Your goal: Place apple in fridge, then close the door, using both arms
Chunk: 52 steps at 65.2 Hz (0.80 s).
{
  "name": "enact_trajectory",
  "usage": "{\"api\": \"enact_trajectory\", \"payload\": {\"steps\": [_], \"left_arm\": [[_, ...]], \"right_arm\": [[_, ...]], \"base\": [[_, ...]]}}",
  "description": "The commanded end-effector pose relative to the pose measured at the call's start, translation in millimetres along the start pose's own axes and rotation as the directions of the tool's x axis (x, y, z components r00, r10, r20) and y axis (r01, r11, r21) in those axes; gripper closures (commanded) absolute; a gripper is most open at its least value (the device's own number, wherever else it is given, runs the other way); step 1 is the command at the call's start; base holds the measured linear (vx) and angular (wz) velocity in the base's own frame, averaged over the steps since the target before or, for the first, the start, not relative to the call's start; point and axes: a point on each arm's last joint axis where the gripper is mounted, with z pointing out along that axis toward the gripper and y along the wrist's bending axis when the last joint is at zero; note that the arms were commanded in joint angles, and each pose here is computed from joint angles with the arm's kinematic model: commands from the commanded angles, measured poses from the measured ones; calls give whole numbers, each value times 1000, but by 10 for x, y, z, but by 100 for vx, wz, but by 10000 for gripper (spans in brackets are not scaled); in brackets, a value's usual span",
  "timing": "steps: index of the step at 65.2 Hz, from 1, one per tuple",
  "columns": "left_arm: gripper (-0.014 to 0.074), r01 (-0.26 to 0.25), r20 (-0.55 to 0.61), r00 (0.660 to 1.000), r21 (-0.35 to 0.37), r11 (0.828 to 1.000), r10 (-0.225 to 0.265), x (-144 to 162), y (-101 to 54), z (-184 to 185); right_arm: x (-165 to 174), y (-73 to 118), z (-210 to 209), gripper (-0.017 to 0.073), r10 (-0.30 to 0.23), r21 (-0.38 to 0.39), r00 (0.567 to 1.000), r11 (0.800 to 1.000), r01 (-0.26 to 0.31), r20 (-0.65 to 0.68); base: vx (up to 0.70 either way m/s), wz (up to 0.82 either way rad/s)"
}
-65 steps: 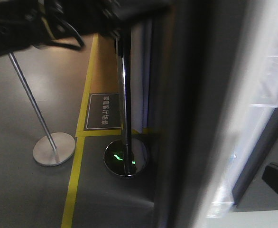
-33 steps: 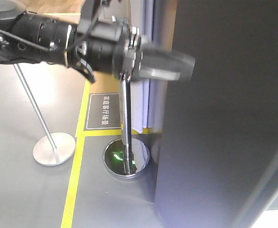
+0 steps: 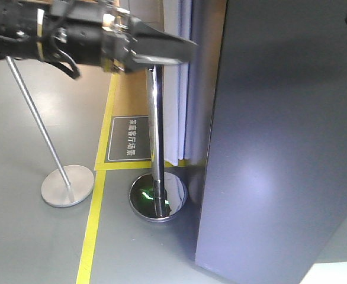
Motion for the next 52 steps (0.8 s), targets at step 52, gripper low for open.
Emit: {"api": "enact_trajectory", "payload": {"steps": [52], "left_arm": [[237, -5, 184, 980, -358, 934, 76, -297, 352, -753]], "right_arm": [[-58, -647, 1530, -24, 55, 189, 998, 980, -61, 35]], "base": [[0, 0]]}}
